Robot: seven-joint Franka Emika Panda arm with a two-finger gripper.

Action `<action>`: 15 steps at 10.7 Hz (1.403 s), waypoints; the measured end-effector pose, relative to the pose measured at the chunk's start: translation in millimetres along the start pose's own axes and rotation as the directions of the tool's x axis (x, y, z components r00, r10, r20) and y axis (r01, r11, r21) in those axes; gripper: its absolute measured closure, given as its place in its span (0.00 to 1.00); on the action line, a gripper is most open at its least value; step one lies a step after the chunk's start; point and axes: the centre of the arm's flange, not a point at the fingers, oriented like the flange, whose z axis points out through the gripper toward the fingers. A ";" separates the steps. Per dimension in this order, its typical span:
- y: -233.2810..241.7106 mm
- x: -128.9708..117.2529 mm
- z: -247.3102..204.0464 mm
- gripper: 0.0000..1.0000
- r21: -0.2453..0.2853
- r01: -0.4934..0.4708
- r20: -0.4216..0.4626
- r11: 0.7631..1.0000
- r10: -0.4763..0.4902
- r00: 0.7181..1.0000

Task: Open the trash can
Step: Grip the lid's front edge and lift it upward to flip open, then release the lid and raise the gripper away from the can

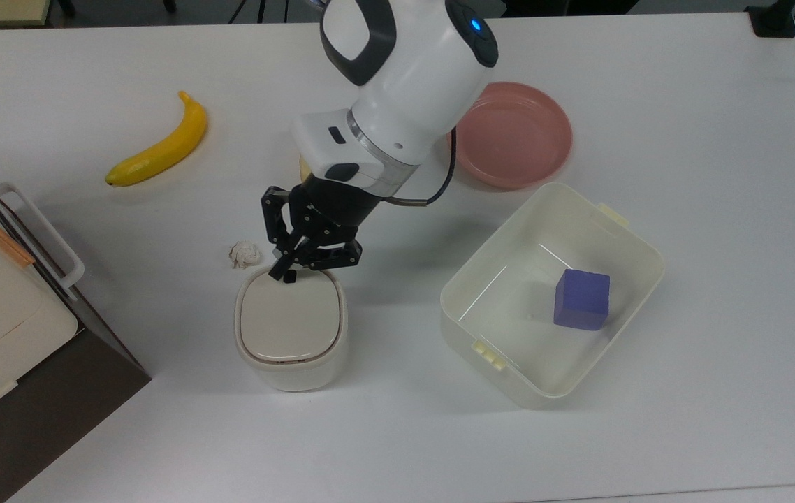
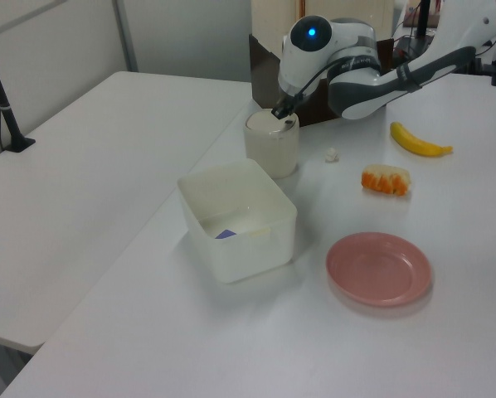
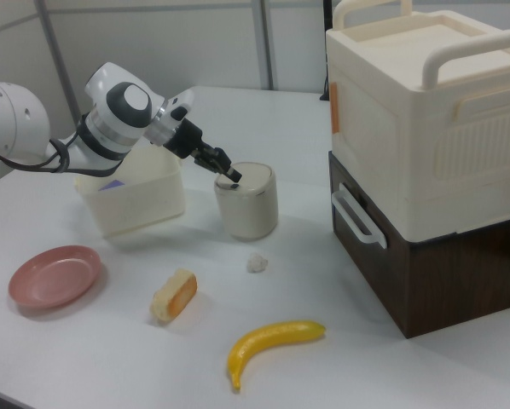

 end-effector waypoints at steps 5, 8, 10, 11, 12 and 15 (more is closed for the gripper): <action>-11.8 -7.2 4.4 0.99 0.001 0.022 0.006 1.000 -0.022 1.000; 8.4 12.8 -4.2 0.99 0.084 -0.146 0.074 0.986 0.140 0.987; 79.9 59.1 -27.8 0.99 0.272 -0.383 0.223 0.883 0.329 0.918; 131.2 77.8 -38.0 0.99 0.369 -0.453 0.278 0.812 0.368 0.887; 179.6 88.9 -43.6 0.99 0.438 -0.499 0.306 0.748 0.398 0.865; 230.4 79.6 -38.4 0.99 0.492 -0.391 0.342 0.778 0.240 0.908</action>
